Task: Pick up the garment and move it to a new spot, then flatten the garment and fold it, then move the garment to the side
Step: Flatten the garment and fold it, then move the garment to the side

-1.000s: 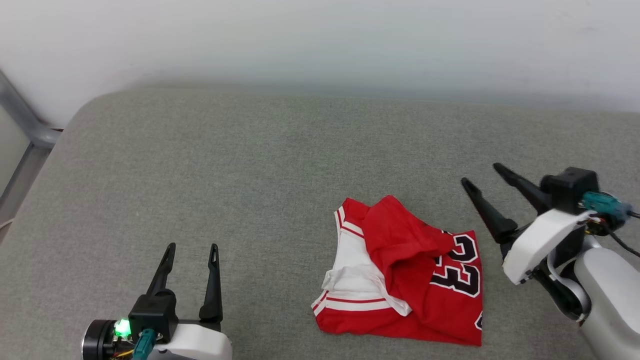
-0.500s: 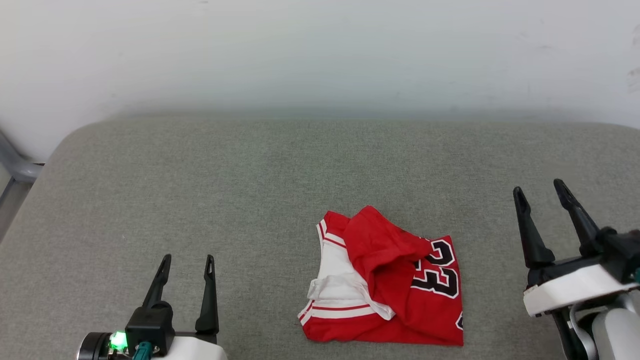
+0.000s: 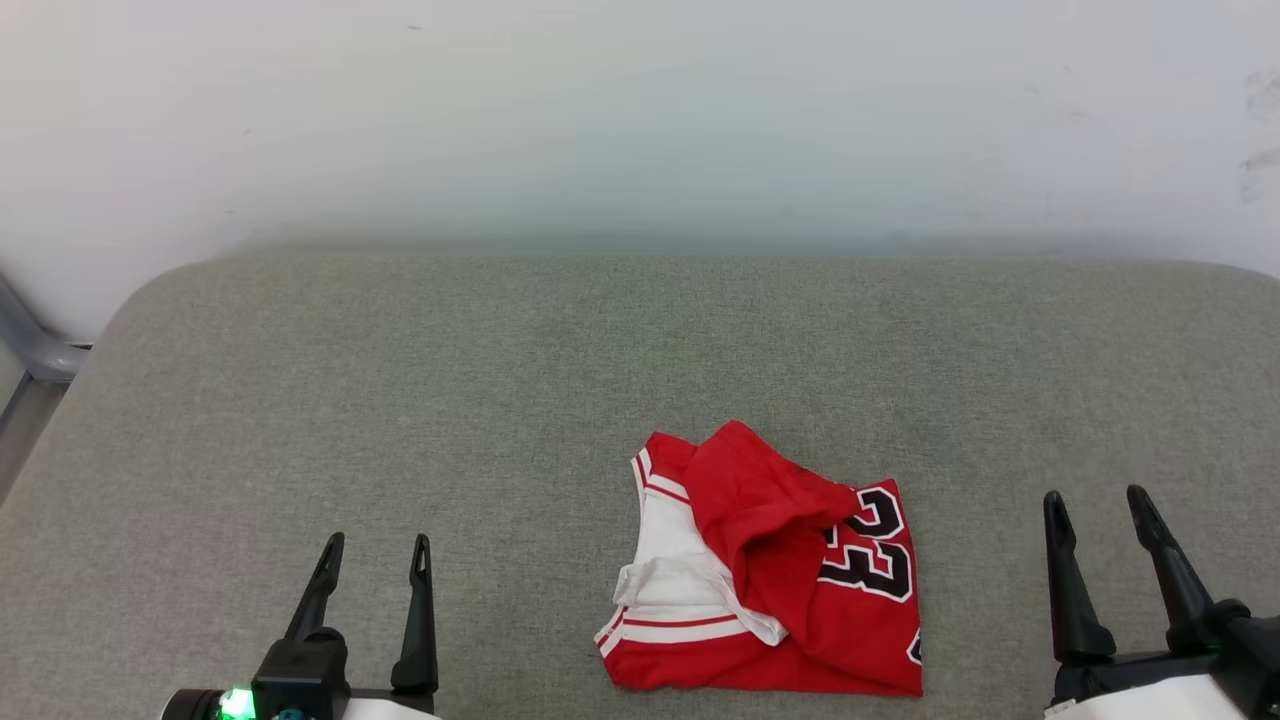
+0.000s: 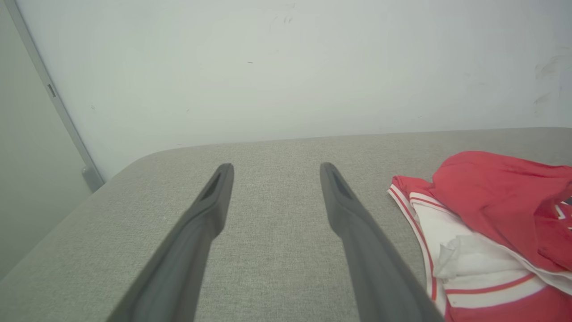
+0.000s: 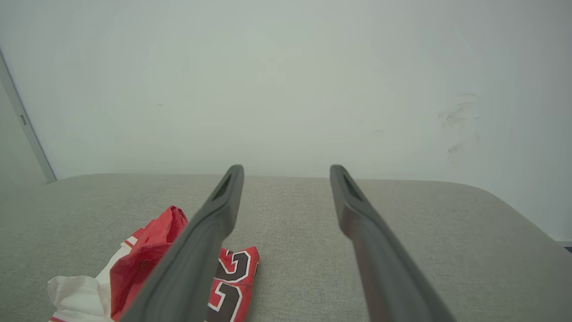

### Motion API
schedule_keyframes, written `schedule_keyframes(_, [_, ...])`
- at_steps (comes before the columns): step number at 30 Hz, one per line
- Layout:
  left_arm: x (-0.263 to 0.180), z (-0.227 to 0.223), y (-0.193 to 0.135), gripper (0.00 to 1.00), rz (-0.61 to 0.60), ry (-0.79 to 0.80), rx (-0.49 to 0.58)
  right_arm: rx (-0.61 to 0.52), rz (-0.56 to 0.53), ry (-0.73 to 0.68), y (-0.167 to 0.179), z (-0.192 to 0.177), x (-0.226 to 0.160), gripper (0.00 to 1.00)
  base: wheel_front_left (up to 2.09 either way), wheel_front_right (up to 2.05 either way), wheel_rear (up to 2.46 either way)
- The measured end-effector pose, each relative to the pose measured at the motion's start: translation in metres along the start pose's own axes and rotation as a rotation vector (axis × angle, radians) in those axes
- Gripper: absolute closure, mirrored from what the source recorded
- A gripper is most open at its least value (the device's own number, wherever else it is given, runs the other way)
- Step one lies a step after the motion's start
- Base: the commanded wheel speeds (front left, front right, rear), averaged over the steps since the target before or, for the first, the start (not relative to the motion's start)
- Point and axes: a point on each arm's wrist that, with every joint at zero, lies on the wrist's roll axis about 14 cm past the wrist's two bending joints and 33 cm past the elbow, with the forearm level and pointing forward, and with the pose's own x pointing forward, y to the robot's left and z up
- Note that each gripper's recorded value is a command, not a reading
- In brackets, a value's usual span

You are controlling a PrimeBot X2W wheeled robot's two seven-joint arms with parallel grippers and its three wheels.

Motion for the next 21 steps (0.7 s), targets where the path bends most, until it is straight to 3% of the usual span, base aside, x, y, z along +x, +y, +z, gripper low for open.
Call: schedule_keyframes(21, [-0.008,-0.006,0.004,0.0,-0.001,0.022,0.019,0.007,0.006,0.049,0.008,-0.014,-0.012,0.0,0.0,0.0,0.0])
